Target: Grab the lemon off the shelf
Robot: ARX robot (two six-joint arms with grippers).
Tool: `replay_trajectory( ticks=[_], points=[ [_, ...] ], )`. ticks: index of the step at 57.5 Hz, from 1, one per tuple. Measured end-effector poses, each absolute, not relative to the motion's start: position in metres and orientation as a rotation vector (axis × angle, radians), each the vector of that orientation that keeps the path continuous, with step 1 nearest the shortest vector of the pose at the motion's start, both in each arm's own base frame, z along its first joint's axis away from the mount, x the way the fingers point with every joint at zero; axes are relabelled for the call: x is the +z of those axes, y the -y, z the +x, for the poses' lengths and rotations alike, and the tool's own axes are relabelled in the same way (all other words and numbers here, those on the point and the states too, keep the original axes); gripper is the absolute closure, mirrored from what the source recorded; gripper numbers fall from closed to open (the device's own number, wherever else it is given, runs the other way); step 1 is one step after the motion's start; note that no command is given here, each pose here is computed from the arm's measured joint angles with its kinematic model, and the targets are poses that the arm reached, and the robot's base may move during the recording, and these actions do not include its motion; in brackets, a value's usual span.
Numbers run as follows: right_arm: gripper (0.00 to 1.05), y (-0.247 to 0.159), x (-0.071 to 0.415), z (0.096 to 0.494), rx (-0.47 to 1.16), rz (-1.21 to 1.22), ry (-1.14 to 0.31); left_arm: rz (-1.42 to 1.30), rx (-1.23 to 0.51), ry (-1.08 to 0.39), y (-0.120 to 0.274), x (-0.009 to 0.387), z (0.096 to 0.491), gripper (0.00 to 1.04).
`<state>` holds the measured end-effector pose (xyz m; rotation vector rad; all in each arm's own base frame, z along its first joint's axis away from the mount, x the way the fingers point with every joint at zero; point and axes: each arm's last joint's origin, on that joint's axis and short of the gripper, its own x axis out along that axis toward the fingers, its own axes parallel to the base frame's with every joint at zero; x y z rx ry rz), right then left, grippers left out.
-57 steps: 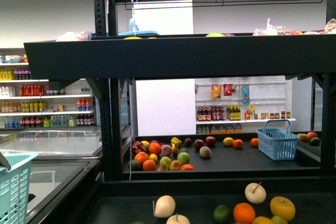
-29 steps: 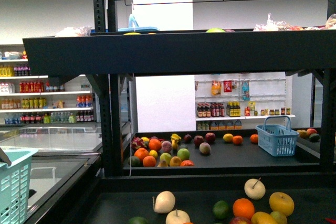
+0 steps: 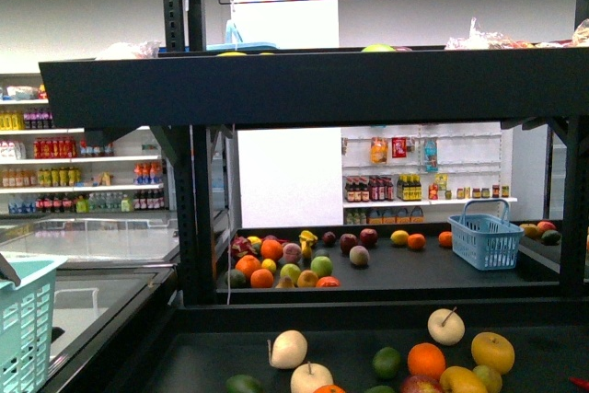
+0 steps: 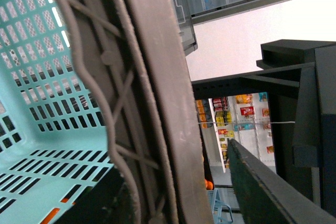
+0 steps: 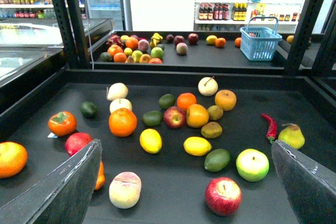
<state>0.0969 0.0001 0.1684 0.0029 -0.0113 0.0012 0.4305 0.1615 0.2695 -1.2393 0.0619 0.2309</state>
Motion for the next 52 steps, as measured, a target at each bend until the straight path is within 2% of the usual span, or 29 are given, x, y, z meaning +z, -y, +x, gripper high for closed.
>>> replay_trajectory(
  ticks=[4, 10, 22, 28, 39, 52],
  points=[
    [0.07, 0.0, 0.168, 0.097, 0.002, 0.003, 0.011, -1.252, 0.235, -0.068, -0.162, 0.267, 0.43, 0.78],
    [0.07, 0.0, 0.168, 0.097, 0.002, 0.003, 0.011, -1.28, 0.226, -0.077, -0.16, 0.267, 0.425, 0.86],
    [0.07, 0.0, 0.168, 0.097, 0.002, 0.002, 0.011, -1.196, 0.144, -0.122, -0.146, 0.272, 0.404, 0.89],
    [0.07, 0.0, 0.168, 0.097, 0.002, 0.003, 0.011, -1.097, 0.023, -0.177, -0.12, 0.285, 0.383, 0.91],
    [0.07, 0.0, 0.168, 0.097, 0.002, 0.003, 0.011, -0.953, -0.268, -0.359, -0.044, 0.291, 0.346, 0.95],
    [0.07, 0.0, 0.168, 0.097, 0.002, 0.003, 0.011, -0.933, -0.399, -0.429, -0.003, 0.277, 0.339, 0.95]
  ],
)
